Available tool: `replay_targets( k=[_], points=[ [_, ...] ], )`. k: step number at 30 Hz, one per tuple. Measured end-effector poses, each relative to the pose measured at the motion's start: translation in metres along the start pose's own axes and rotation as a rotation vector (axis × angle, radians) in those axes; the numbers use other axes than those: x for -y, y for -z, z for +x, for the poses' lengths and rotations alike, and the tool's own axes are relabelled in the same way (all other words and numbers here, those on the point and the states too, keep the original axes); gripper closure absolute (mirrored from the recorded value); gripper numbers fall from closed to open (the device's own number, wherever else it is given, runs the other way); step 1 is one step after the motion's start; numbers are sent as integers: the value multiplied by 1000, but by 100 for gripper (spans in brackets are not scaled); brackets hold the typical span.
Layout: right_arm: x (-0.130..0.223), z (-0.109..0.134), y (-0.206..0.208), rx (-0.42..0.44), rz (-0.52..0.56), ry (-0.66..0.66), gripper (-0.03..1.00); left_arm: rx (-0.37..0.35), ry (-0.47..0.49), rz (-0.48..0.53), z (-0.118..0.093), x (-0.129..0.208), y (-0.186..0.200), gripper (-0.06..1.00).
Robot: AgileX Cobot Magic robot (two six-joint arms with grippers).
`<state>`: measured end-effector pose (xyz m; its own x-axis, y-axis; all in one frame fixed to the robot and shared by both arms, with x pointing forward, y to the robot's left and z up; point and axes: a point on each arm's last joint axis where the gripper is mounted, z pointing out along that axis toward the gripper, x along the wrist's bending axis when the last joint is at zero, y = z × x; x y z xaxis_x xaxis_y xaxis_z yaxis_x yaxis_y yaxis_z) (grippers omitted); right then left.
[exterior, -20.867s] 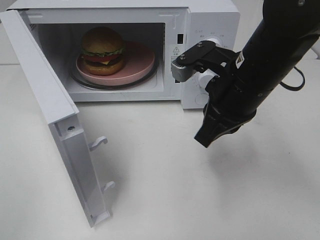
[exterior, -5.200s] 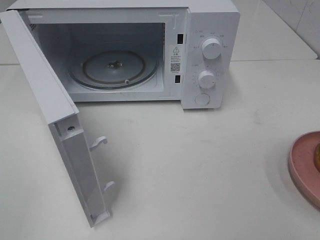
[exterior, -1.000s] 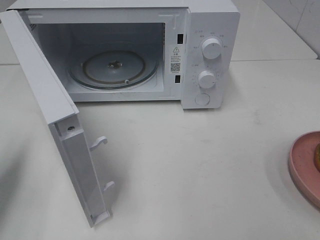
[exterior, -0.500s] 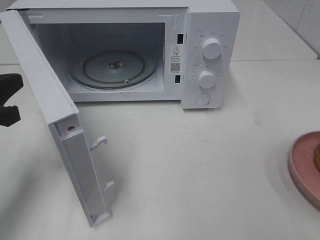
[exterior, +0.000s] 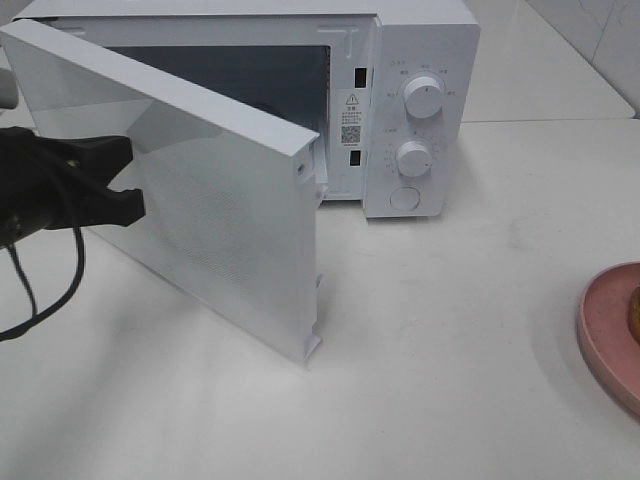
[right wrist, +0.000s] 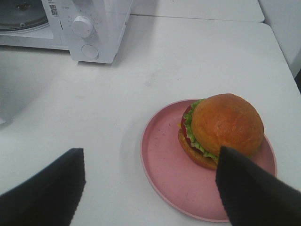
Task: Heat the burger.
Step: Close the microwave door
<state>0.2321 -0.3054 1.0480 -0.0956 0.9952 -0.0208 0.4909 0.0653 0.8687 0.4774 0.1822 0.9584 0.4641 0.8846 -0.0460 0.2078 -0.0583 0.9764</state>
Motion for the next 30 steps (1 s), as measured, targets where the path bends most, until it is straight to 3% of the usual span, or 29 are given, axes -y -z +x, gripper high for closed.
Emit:
replay_targets(
  k=[14, 25, 30],
  points=[
    [0, 0, 0, 0, 0, 0, 21, -73, 35, -31, -39, -9, -61, 94],
    [0, 0, 0, 0, 0, 0, 21, -126, 53, -42, -50, -18, -107, 94],
    [0, 0, 0, 0, 0, 0, 21, -101, 25, 4, -61, -16, -122, 94]
  ],
)
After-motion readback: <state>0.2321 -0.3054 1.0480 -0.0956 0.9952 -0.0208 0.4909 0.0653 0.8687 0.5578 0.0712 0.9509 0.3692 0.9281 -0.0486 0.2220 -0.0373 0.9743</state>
